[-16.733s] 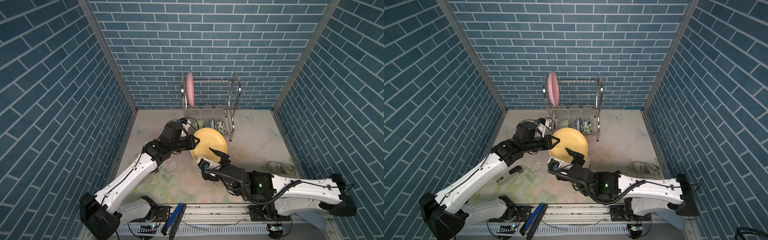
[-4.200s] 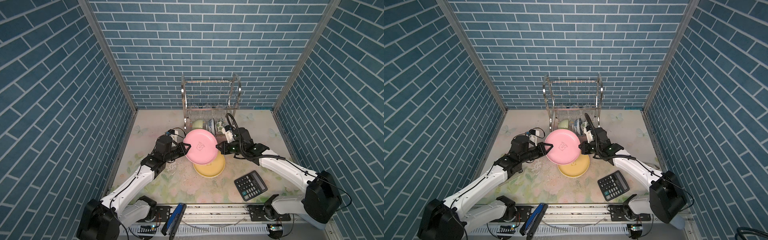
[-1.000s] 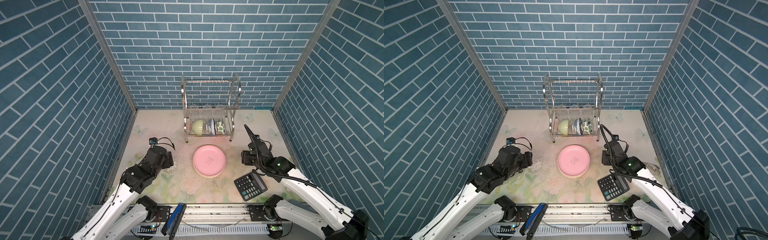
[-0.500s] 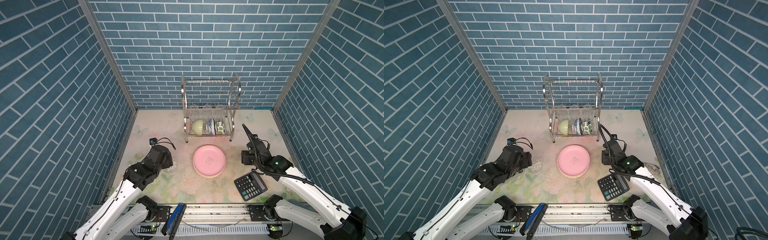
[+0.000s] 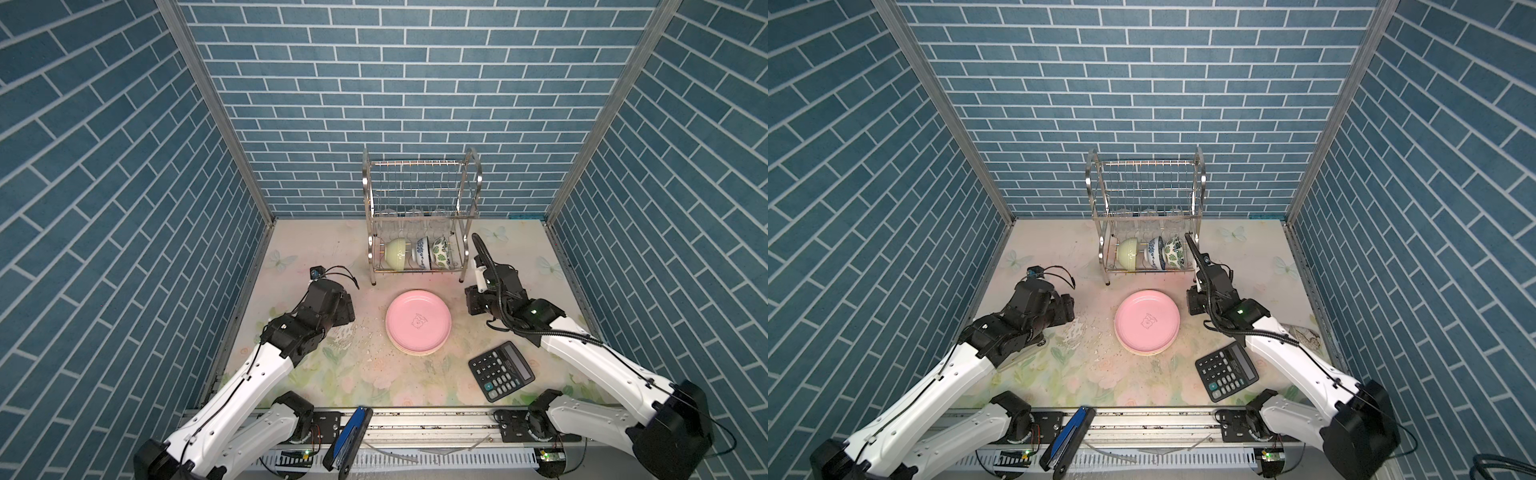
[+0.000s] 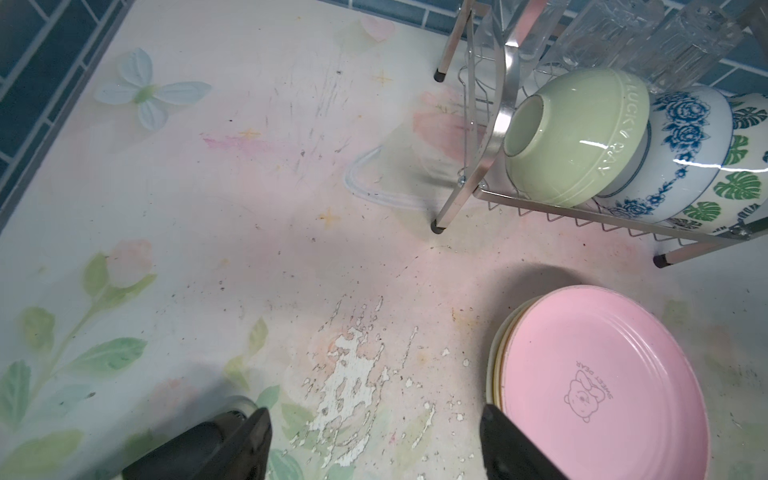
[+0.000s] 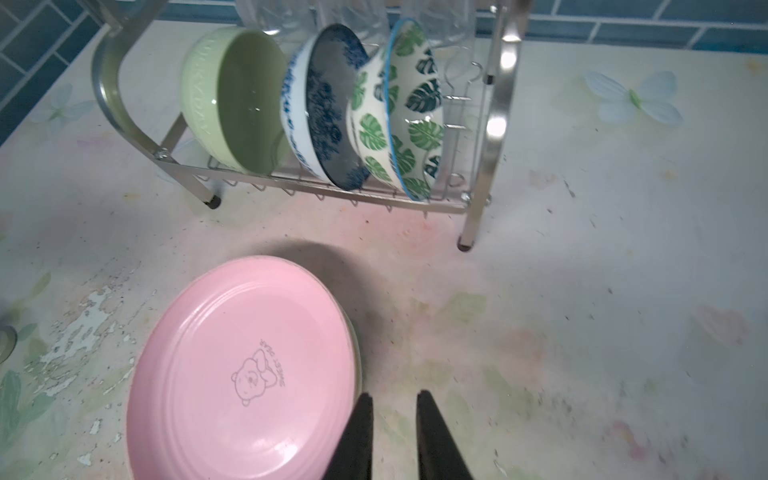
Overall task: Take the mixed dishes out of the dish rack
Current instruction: 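Open both grippers and raise them from the plate stack toward the rack, then reach the right gripper to the leaf-pattern bowl while the left gripper steadies the rack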
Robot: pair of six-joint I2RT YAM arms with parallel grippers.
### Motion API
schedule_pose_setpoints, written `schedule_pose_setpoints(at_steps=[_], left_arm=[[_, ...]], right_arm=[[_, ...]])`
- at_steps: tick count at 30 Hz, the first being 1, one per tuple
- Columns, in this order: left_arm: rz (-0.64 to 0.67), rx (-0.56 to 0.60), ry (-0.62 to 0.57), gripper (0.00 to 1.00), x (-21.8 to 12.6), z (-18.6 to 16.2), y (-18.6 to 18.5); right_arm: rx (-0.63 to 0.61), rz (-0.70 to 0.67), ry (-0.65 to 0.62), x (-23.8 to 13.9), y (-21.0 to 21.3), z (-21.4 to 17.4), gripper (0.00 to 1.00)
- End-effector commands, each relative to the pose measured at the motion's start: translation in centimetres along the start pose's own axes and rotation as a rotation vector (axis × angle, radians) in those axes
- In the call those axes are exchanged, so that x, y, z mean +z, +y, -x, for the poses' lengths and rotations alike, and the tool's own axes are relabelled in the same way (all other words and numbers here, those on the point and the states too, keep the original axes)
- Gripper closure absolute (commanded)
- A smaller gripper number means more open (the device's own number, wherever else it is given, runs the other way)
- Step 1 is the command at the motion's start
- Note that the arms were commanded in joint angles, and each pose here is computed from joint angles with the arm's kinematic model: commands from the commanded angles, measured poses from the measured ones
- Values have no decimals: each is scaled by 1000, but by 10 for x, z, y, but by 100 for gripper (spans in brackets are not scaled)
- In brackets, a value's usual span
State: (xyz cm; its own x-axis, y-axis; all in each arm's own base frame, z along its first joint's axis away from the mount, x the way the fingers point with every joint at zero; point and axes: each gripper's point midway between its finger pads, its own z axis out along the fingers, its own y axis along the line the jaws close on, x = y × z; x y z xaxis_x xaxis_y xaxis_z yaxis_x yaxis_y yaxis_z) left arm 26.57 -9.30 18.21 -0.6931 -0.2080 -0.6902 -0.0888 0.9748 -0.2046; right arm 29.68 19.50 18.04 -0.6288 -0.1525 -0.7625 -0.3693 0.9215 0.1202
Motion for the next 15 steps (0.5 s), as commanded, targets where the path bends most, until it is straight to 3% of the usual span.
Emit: schedule_pose_setpoints(at_steps=[1,9,15], left_arm=[[-86,-3,-42,20,9,22,-24],[-132,10,-68,22,48,47,-53],[-127,-14,-98,24,75,60,-54]], right_arm=[[-76,130,-162,8,31,54,80],[-104,158,-272,40,32,77,70],[-69,167,-318,55,15,92,72]])
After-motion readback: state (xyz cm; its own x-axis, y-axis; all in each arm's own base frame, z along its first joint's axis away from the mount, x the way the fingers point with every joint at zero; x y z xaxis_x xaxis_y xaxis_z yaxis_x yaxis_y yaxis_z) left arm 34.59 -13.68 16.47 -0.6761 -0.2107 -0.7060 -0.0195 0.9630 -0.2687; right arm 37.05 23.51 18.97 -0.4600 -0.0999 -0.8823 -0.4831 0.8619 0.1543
